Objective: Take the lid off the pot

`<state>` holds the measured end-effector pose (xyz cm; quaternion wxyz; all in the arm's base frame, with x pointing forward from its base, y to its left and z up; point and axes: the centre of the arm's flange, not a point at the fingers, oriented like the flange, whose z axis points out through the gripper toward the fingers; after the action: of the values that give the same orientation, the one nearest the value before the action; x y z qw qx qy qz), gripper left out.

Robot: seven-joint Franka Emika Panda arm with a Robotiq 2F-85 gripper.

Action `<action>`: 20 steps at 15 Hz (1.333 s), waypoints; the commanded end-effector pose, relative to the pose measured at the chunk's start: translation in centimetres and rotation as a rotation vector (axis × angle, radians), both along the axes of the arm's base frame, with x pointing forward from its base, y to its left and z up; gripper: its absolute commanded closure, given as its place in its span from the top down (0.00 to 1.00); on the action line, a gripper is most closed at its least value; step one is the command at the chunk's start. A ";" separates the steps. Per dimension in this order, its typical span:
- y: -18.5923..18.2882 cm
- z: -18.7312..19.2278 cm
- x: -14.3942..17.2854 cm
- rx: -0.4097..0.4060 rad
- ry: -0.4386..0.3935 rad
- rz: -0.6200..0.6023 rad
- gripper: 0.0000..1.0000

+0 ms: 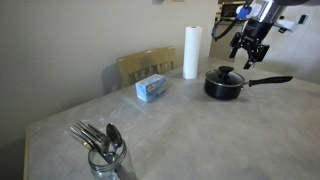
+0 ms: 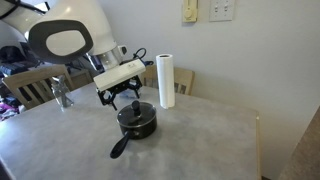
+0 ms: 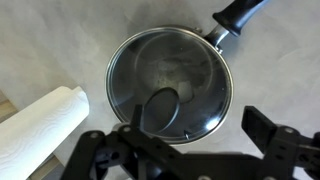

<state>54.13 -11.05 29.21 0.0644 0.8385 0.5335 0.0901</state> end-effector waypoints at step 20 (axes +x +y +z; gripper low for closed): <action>0.5 -3.4 6.2 0.089 0.204 -0.371 1.00</action>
<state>59.35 -9.79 26.01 0.0004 0.9297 0.3682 0.0092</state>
